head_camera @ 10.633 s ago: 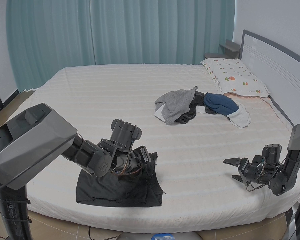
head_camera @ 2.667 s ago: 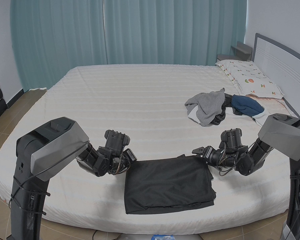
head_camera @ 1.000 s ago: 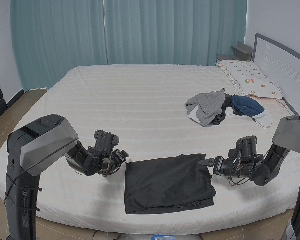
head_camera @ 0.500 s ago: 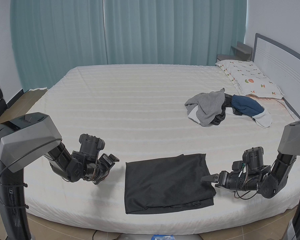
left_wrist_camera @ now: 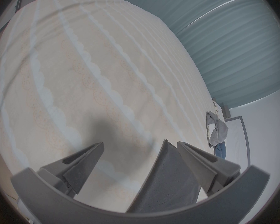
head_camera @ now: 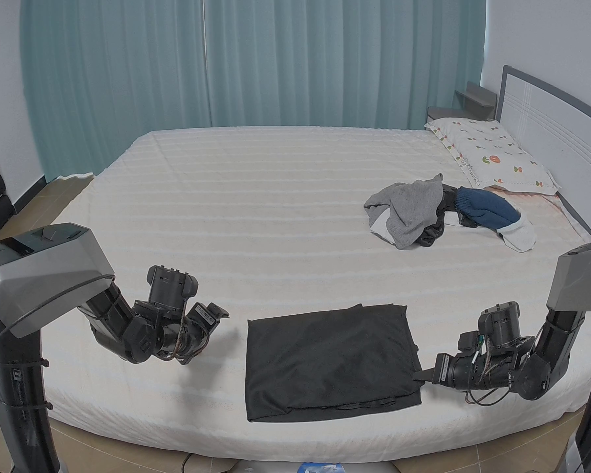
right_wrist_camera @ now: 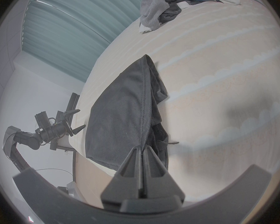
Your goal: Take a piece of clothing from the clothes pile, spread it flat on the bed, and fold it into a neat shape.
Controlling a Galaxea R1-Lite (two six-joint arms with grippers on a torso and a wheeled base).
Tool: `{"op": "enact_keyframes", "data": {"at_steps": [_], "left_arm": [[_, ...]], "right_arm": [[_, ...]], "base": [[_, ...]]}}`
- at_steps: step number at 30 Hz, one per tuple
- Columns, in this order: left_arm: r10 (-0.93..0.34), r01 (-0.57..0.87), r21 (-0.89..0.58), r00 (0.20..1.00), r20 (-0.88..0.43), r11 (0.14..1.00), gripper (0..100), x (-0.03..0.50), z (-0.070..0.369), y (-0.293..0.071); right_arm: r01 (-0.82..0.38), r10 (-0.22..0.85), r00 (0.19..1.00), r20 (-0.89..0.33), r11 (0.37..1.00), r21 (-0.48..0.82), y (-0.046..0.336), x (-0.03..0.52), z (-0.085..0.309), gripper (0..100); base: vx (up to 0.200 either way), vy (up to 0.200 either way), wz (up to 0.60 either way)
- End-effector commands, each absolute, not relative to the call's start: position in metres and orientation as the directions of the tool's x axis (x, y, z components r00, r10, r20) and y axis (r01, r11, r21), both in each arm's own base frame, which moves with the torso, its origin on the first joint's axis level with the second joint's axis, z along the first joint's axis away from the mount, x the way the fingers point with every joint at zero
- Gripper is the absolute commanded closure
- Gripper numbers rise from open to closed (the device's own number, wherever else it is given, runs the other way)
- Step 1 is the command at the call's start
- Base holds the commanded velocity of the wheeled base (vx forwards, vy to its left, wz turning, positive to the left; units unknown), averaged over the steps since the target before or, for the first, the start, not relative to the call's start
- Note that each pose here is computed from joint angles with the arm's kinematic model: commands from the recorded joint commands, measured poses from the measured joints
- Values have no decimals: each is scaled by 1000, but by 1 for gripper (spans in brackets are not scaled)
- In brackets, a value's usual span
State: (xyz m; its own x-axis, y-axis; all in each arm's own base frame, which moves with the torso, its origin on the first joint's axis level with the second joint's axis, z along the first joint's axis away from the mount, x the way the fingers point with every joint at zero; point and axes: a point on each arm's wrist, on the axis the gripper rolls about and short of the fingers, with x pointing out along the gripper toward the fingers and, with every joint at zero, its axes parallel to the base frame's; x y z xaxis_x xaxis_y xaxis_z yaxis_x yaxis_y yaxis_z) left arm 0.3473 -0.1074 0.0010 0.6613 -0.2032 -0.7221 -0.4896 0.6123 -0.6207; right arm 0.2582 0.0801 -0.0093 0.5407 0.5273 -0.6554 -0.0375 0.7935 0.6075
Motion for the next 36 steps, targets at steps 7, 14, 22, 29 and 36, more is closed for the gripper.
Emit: {"op": "enact_keyframes", "data": {"at_steps": [7,14,22,29,36], "left_arm": [[-203,-490,-622,663,-721,611,0,348,1,-107],[-203,-490,-622,663,-721,611,0,348,1,-107],[-203,-489,-621,663,-721,613,0,348,1,-107],[-205,-485,-625,665,-718,612,0,349,2,-108],[-221,-450,-641,684,-695,622,0,358,6,-116]], "right_arm": [[-40,512,552,-658,805,592,69,248,-2,100],[-47,504,540,-674,817,574,65,242,-5,100],[-62,499,517,-695,832,551,64,239,-11,0],[-82,497,595,-632,819,567,61,268,-3,0],[-42,493,642,-588,788,615,68,319,-12,0]], "base": [[0,0,0],[0,0,0],[0,0,0],[0,0,0],[0,0,0]]}}
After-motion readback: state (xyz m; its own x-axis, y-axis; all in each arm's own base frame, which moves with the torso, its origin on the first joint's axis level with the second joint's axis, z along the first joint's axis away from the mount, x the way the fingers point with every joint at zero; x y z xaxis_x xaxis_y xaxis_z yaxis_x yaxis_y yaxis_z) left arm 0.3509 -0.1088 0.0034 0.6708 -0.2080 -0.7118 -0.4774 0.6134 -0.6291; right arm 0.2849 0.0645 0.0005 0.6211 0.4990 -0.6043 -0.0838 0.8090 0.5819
